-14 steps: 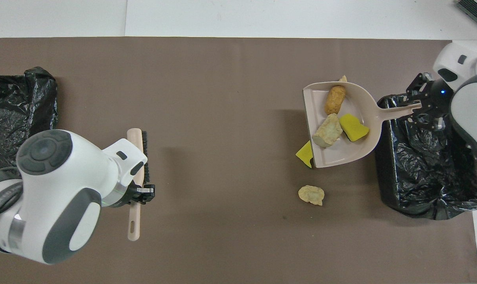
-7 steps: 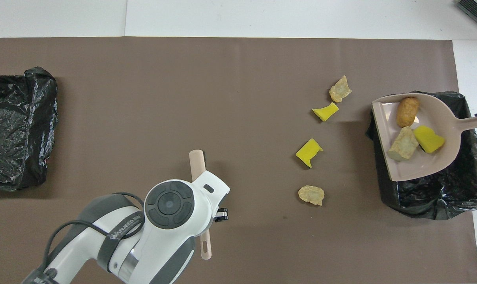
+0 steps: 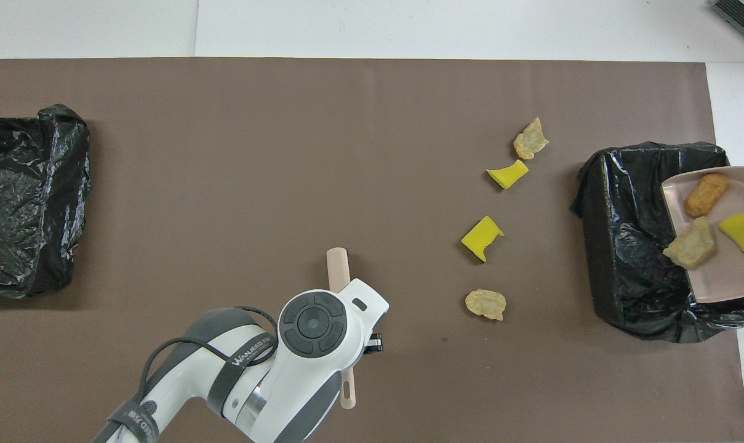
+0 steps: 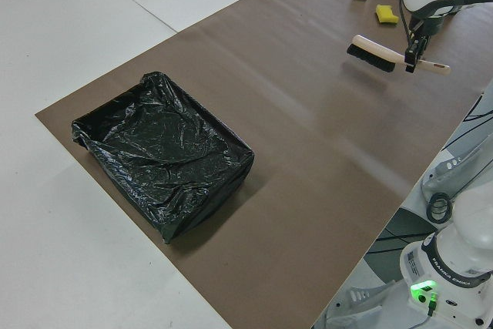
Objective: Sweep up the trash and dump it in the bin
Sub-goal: 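Tip the dustpan over the bin with the right gripper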
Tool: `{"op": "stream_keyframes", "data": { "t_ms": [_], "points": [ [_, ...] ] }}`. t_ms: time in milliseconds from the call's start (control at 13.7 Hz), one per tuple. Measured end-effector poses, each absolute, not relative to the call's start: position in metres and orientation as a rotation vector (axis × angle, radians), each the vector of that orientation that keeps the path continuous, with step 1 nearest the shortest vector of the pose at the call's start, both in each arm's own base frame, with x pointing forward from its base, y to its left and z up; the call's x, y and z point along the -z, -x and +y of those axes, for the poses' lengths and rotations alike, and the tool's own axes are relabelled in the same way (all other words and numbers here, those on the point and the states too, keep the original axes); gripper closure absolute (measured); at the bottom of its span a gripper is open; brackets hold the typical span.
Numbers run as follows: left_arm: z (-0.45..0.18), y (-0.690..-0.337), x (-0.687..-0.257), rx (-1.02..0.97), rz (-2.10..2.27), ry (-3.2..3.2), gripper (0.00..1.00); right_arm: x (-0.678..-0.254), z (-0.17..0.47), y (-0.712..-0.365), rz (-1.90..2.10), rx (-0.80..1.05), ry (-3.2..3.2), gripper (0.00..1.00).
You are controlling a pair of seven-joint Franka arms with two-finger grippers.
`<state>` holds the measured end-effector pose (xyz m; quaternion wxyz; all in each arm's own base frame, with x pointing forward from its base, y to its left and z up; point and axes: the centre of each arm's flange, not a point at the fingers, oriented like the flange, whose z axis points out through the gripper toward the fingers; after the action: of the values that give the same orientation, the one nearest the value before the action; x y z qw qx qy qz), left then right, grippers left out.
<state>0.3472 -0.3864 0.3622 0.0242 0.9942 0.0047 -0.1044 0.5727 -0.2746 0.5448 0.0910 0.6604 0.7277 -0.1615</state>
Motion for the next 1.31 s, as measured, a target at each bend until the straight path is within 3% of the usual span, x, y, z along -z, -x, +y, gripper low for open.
{"op": "stream_keyframes", "data": {
  "t_ms": [291, 509, 873, 1092, 1310],
  "points": [
    [-0.399, -0.325, -0.348, 0.296, -0.049, -3.075, 0.74, -0.538, -0.238, -0.572, 2.073, 0.691, -1.901, 0.68],
    [-0.404, -0.313, -0.338, 0.294, -0.078, -3.079, 0.74, -0.555, -0.241, -0.562, 2.031, 0.765, -1.882, 0.68],
    [-0.404, -0.313, -0.333, 0.288, -0.054, -3.080, 0.74, -0.614, -0.229, -0.530, 1.964, 0.759, -1.909, 0.68],
    [-0.404, -0.312, -0.332, 0.289, -0.029, -3.082, 0.70, -0.613, -0.200, -0.535, 2.013, 0.649, -1.958, 0.68],
    [-0.403, -0.314, -0.332, 0.289, -0.016, -3.082, 0.35, -0.601, -0.155, -0.550, 2.012, 0.495, -2.057, 0.68]
  ]
}}
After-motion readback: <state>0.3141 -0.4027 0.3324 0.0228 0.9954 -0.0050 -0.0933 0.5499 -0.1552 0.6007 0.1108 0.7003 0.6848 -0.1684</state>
